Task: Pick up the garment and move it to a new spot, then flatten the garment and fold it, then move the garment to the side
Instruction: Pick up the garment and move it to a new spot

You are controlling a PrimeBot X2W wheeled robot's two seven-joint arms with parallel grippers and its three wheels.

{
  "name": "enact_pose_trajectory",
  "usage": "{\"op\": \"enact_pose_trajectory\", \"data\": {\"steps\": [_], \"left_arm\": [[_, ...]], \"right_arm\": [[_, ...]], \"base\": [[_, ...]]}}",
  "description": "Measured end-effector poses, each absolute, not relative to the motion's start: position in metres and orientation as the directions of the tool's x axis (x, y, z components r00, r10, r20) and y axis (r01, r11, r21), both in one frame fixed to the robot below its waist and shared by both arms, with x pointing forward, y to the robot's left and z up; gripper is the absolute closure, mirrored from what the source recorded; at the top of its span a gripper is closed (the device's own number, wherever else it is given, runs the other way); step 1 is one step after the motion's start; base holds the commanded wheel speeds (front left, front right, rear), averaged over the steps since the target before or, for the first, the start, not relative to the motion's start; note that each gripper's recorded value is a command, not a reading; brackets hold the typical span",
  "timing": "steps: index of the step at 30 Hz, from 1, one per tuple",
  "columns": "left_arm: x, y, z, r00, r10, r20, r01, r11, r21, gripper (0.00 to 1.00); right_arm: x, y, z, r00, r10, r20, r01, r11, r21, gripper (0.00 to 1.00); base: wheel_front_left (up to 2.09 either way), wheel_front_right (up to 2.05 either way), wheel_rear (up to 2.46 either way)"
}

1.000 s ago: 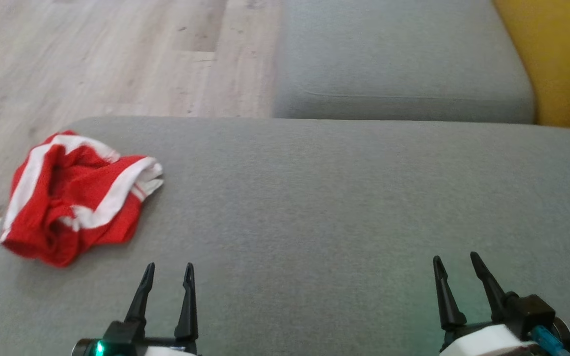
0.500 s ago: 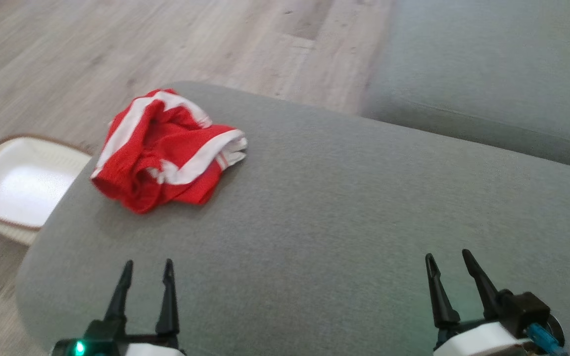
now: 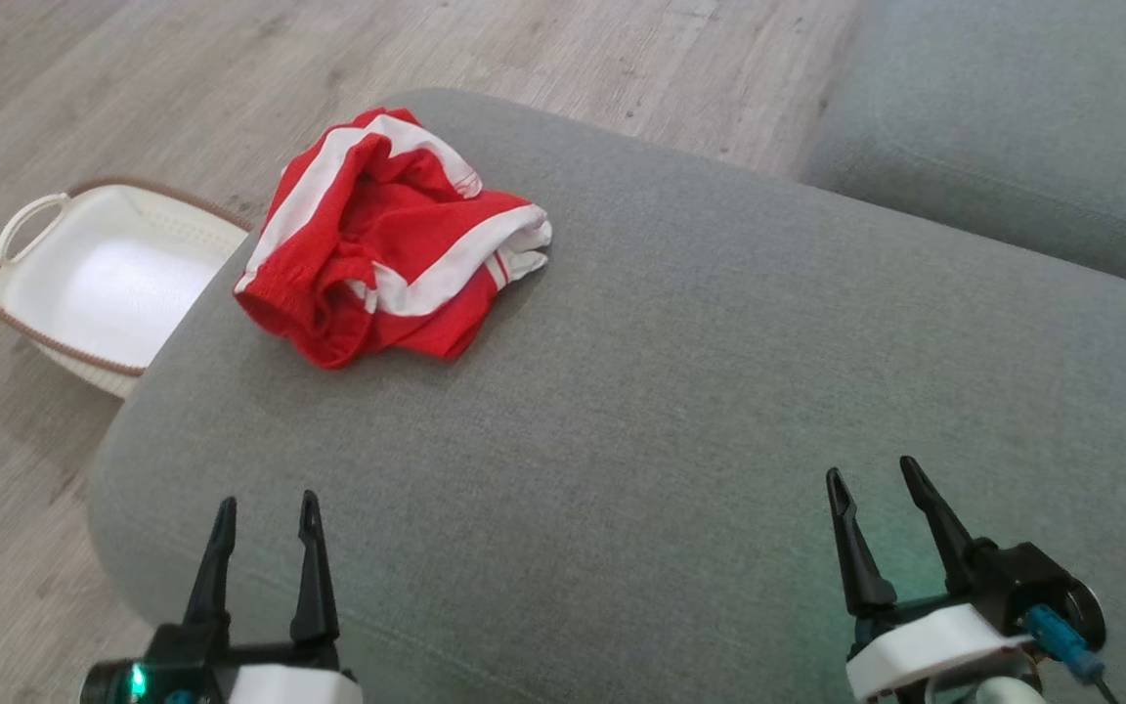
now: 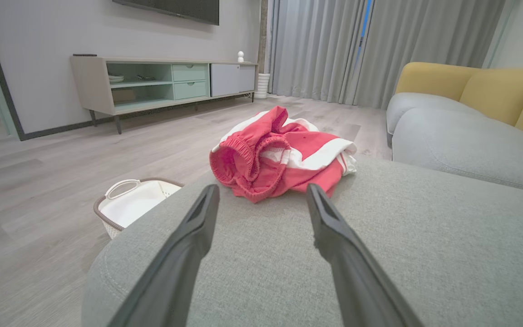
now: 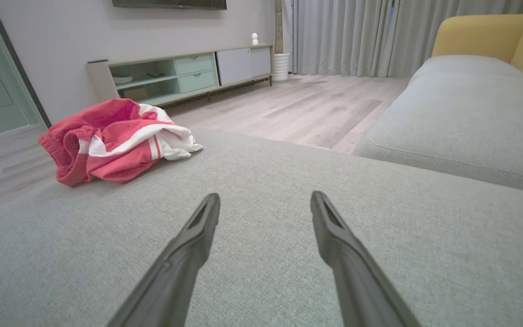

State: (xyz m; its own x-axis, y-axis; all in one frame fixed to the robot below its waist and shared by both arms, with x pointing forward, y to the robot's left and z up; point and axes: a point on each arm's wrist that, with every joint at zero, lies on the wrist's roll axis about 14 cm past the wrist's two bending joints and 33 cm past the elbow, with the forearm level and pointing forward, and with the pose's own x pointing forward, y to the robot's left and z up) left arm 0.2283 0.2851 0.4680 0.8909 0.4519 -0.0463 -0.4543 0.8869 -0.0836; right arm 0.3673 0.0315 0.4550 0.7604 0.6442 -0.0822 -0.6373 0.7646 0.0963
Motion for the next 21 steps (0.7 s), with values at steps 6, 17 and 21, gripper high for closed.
{"op": "enact_pose_trajectory", "data": {"steps": [6, 17, 21], "left_arm": [[0.256, 0.306, 0.517, 0.886, 0.454, 0.096, -0.455, 0.890, -0.014, 0.00], [0.395, 0.366, 0.563, 0.913, 0.398, 0.088, -0.407, 0.902, 0.144, 0.00], [0.445, 0.380, 0.548, 0.914, 0.405, -0.024, -0.401, 0.911, 0.098, 0.00]], "right_arm": [[0.375, 0.033, 0.444, 0.752, 0.651, -0.108, -0.649, 0.759, 0.058, 0.00], [0.436, 0.022, 0.407, 0.734, 0.665, -0.135, -0.673, 0.739, -0.019, 0.00], [0.441, 0.014, 0.378, 0.715, 0.674, -0.187, -0.689, 0.724, -0.024, 0.00]], "base": [[0.00, 0.00, 0.00], [0.00, 0.00, 0.00], [0.00, 0.00, 0.00]]}}
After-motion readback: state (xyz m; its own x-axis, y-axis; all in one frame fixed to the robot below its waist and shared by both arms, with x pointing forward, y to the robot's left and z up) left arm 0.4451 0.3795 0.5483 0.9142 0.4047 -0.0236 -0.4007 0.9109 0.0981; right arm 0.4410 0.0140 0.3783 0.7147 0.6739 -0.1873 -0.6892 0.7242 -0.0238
